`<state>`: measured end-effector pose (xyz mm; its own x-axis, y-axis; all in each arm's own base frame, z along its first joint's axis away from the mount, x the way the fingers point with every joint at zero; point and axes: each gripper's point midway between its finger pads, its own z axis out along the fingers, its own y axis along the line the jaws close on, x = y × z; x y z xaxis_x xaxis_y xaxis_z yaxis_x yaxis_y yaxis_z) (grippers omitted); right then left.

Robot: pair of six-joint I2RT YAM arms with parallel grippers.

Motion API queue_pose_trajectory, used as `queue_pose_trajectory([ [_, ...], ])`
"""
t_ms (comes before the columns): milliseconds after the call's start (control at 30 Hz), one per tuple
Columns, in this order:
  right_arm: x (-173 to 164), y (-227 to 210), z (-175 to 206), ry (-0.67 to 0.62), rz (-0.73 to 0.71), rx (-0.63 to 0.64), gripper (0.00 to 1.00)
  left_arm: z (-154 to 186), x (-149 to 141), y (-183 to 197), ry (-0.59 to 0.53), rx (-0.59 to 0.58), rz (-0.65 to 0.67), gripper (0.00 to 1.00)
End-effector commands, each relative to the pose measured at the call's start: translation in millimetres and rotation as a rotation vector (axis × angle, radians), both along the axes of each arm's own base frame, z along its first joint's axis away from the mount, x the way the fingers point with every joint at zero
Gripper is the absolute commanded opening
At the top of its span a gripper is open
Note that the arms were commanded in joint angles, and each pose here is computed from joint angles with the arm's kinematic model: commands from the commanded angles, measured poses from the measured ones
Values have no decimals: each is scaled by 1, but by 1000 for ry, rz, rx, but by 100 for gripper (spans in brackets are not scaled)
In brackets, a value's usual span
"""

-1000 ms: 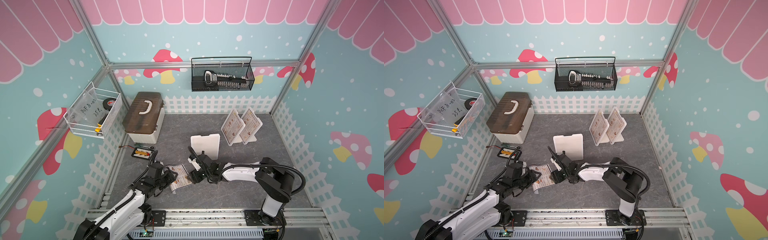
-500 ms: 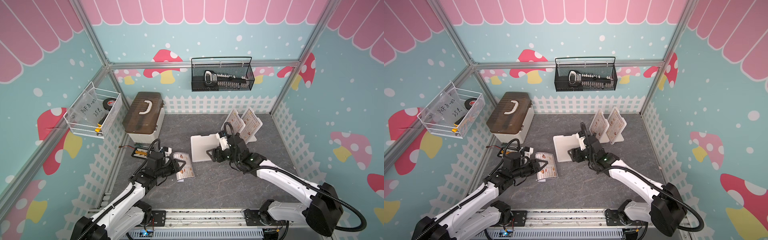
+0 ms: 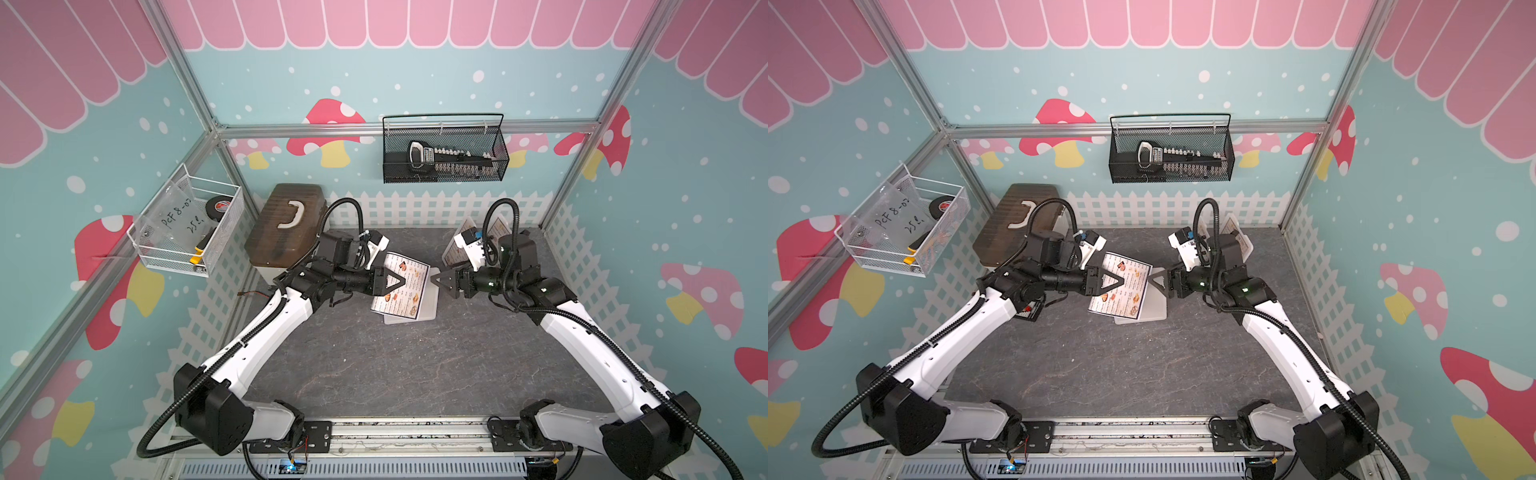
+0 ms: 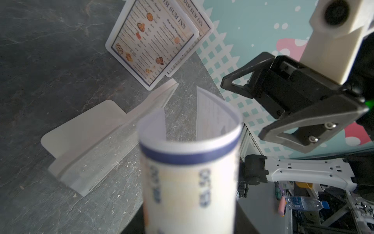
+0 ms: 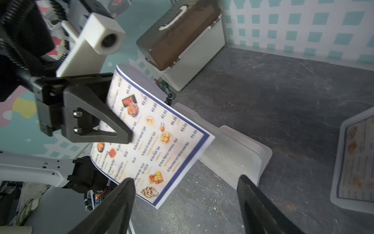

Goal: Insert the menus into the narrow rack
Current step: Pick up the menu from the center of the board.

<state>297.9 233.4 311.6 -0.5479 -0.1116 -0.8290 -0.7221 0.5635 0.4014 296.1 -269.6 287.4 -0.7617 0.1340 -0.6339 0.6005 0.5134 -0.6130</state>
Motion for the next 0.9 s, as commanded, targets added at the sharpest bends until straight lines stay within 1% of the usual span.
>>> queue_pose_trajectory([
  [0,-18,9,19,-77,170,13,80,-5,-26,-2,-3,75,-181,41],
  [67,-18,8,28,-102,193,13,81,-5,-26,-2,-7,95,-211,41],
  [267,-16,19,37,-89,332,-1,81,-1,-31,-9,-39,110,-276,44],
  [333,-17,26,39,-72,393,19,81,0,-32,-10,-52,117,-287,44],
  [467,-11,33,36,-25,453,27,80,3,-35,-12,-62,116,-304,44],
  [600,-15,40,35,25,530,81,75,3,-36,-13,-70,124,-306,44],
  [700,-18,41,33,41,551,97,71,5,-36,-13,-75,126,-307,43],
  [867,-24,43,28,62,584,108,68,7,-38,-15,-80,126,-317,43],
])
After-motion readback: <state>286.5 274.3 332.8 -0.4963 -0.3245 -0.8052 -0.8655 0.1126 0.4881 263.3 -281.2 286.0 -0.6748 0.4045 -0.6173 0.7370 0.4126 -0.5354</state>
